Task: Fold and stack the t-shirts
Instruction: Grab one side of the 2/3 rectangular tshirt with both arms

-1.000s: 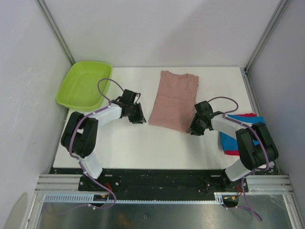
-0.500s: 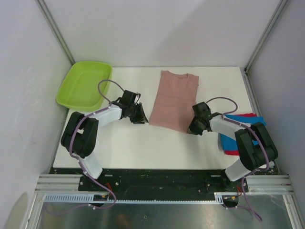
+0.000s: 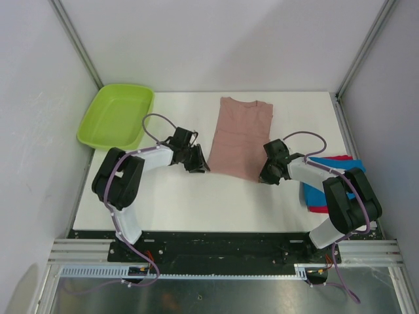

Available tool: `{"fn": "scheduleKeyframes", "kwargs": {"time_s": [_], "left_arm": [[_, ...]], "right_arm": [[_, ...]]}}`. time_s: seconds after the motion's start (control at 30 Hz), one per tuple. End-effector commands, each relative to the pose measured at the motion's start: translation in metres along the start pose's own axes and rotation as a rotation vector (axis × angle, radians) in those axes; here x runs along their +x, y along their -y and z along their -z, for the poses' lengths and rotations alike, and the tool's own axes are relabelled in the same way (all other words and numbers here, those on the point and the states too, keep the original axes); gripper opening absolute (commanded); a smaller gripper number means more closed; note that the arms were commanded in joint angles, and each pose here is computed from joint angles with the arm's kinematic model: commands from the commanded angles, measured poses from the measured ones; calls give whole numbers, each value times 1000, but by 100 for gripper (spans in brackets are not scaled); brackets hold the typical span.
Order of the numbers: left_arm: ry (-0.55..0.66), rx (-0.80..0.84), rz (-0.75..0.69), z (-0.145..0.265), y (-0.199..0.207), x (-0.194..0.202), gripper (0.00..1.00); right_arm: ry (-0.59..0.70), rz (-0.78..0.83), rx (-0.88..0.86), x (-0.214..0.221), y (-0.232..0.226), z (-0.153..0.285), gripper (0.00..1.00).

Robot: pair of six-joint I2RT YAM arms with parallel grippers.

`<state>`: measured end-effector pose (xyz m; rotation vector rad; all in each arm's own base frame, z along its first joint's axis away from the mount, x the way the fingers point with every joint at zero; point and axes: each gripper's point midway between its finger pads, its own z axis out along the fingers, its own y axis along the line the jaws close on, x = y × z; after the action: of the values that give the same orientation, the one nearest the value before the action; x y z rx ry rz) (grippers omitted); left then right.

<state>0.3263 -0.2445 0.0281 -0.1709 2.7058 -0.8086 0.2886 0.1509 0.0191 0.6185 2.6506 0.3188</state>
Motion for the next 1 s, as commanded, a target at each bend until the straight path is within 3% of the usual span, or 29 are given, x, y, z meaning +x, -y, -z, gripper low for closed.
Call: {"fn": "scheduleKeyframes", "kwargs": {"time_s": [0.0,0.23,0.5,0.7,0.87,0.9,0.97], "left_arm": [[16,53,-6,-6,19,-9,32],[16,52,1,-11,23,-7,25],[85,17,-6,2,21,-14,1],[110,-14,-25,16,17,-14,0],[64,3,-40,20,17,1,0],[50,9,-44,20,17,6,1],[32,12,-48,20,16,15,14]], "right_arm": [[7,34,110,1,25,0,0],[5,37,122,1,28,-1,0],[18,45,145,-6,37,3,0],[37,64,169,-11,45,12,0],[28,99,165,-5,42,13,0],[27,106,165,-4,41,13,0],[22,114,167,-1,40,13,0]]}}
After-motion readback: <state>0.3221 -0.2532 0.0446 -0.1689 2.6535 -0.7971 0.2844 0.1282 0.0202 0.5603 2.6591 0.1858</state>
